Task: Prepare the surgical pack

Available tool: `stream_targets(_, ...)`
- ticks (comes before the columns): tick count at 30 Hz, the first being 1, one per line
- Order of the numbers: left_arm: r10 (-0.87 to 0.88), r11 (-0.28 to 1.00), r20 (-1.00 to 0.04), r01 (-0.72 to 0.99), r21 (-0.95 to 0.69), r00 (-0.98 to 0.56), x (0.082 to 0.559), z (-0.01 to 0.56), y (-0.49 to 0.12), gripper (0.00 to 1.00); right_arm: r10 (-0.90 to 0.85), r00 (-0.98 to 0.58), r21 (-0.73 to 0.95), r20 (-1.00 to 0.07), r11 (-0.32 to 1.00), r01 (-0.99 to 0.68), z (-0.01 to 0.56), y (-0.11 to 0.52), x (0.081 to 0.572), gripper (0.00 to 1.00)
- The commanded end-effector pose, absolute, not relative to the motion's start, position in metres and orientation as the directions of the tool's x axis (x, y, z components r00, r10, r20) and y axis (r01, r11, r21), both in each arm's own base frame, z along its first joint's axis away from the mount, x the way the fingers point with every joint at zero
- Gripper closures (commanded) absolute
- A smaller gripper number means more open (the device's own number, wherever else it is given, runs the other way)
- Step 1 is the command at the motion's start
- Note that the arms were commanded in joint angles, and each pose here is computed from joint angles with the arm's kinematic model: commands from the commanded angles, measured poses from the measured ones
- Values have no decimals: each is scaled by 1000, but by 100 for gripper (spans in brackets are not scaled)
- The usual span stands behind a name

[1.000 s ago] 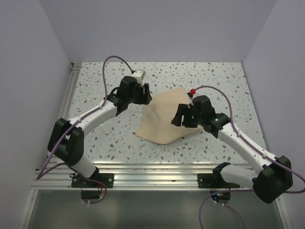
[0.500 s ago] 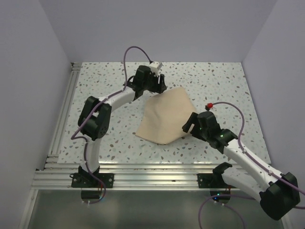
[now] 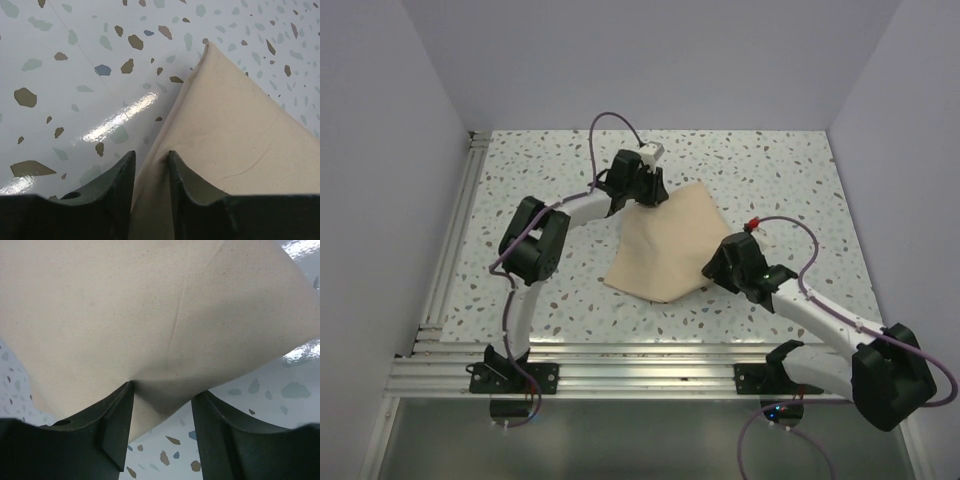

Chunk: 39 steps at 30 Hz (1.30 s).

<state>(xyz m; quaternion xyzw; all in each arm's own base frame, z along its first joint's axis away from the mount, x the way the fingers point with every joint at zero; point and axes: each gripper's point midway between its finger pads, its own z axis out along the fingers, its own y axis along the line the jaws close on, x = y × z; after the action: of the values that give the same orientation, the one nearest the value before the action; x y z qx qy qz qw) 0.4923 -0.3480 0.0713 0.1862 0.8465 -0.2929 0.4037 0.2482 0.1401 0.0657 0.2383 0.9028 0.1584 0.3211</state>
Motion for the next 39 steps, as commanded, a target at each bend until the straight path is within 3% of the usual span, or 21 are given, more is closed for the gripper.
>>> stream_targets(1, 43, 806, -790, 488, -334, -612, 490, 63, -328, 68, 527, -658, 445, -537, 840, 309, 70, 140, 264, 50)
stream_targets(8, -92, 905, -761, 265, -333, -642, 448, 41, -266, 81, 498, -681, 436, -537, 855, 281, 67, 128, 272, 55)
stream_targets(10, -186, 913, -766, 180, -367, -616, 438, 57, -251, 83, 457, -692, 430, -559, 873, 230, 73, 126, 284, 54)
stream_targets(14, -345, 916, -724, -47, -397, -598, 377, 38, -199, 84, 390, -730, 410, -561, 897, 164, 85, 126, 308, 46)
stream_targets(15, -407, 889, -723, -60, -454, -559, 364, 58, -204, 84, 381, -744, 398, -549, 902, 168, 81, 126, 314, 44)
stream_targets(17, -414, 905, -754, -138, -403, -510, 334, 51, -185, 83, 372, -742, 415, -558, 899, 138, 93, 128, 333, 38)
stream_targets(20, -414, 908, -778, -160, -386, -472, 287, 64, -194, 71, 365, -756, 431, -543, 894, 122, 102, 132, 346, 31)
stream_targets(21, -413, 908, -763, -158, -389, -497, 270, 65, -197, 60, 359, -754, 427, -550, 897, 116, 105, 131, 348, 29)
stream_targets(23, -408, 909, -739, -163, -384, -535, 258, 63, -196, 51, 357, -743, 428, -566, 898, 105, 115, 130, 344, 26)
stream_targets(27, -323, 945, -757, -157, -286, -568, 241, 80, -169, 31, 325, -750, 385, -576, 917, 101, 120, 118, 323, 28)
stream_targets(34, -249, 933, -799, 84, -349, -547, 280, 148, -174, 27, 301, -768, 400, -565, 914, 64, 120, 113, 267, 46)
stream_targets(39, -119, 939, -838, 213, -269, -533, 324, 164, -196, 27, 262, -811, 426, -524, 905, 17, 114, 136, 241, 54)
